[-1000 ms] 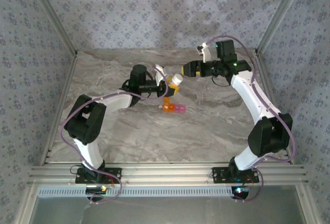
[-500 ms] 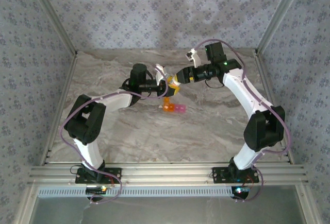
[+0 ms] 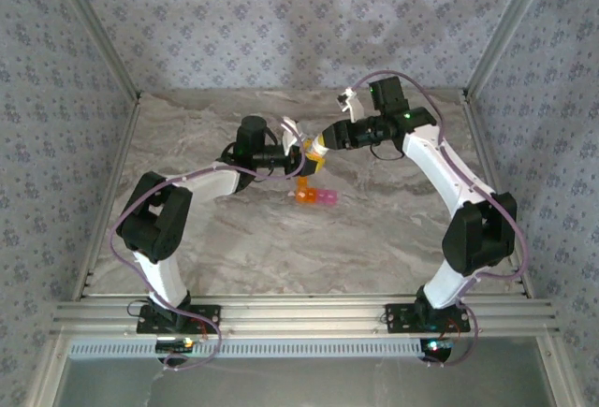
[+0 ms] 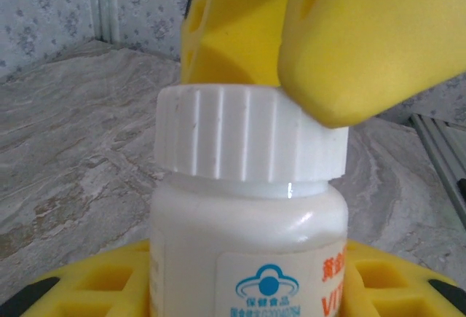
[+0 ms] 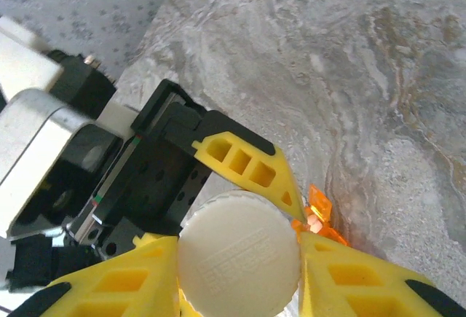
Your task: Sort the pills into containers
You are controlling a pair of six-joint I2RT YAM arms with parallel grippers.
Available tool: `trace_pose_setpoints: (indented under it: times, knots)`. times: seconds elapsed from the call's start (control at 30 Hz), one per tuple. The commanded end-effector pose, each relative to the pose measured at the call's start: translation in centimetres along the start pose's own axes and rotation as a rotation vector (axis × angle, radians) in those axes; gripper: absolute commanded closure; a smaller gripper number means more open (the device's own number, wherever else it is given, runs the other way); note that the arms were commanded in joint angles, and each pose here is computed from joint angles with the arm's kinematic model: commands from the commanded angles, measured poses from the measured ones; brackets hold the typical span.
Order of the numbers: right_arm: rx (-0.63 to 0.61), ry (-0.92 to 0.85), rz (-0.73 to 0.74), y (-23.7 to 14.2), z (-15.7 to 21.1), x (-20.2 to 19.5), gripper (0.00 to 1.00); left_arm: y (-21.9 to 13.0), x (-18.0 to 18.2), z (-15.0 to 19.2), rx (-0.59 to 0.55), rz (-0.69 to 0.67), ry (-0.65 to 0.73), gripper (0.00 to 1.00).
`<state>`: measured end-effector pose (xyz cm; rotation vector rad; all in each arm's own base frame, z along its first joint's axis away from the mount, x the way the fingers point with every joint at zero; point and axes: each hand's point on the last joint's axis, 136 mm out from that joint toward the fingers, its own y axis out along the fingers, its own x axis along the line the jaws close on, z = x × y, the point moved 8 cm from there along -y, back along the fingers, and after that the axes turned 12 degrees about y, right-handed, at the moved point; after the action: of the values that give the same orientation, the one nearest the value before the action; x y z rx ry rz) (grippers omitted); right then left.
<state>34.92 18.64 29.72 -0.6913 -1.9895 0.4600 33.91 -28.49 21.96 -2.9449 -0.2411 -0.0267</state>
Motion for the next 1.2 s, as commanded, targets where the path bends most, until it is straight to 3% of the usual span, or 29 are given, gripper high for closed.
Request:
trace_pose_setpoints:
  times: [0.0, 0.3, 0.83, 0.97, 1.17]
  knots:
    - [-0.002, 0.118, 0.075, 2.2, 0.8, -0.6, 0.61, -0.2, -0.7, -3.5, -0.049, -0.073, 0.132, 1.00]
    - [-0.092, 0.334, 0.152, 4.1, 2.1, -1.3, 0.62, 0.9, -1.9, -3.8, -0.029, -0.172, 0.217, 1.00]
    - [-0.157, 0.363, 0.133, 1.7, 0.3, -1.4, 0.59, 0.8, -1.6, -3.1, -0.024, -0.162, 0.192, 1.00]
    - [-0.207, 0.363, 0.115, -0.6, -1.0, -1.7, 0.53, 0.1, -1.0, -2.9, -0.036, -0.164, 0.168, 1.00]
    - [-0.251, 0.334, 0.092, -3.4, -2.0, -2.7, 0.35, -0.6, -0.7, -2.8, -0.050, -0.126, 0.141, 1.00]
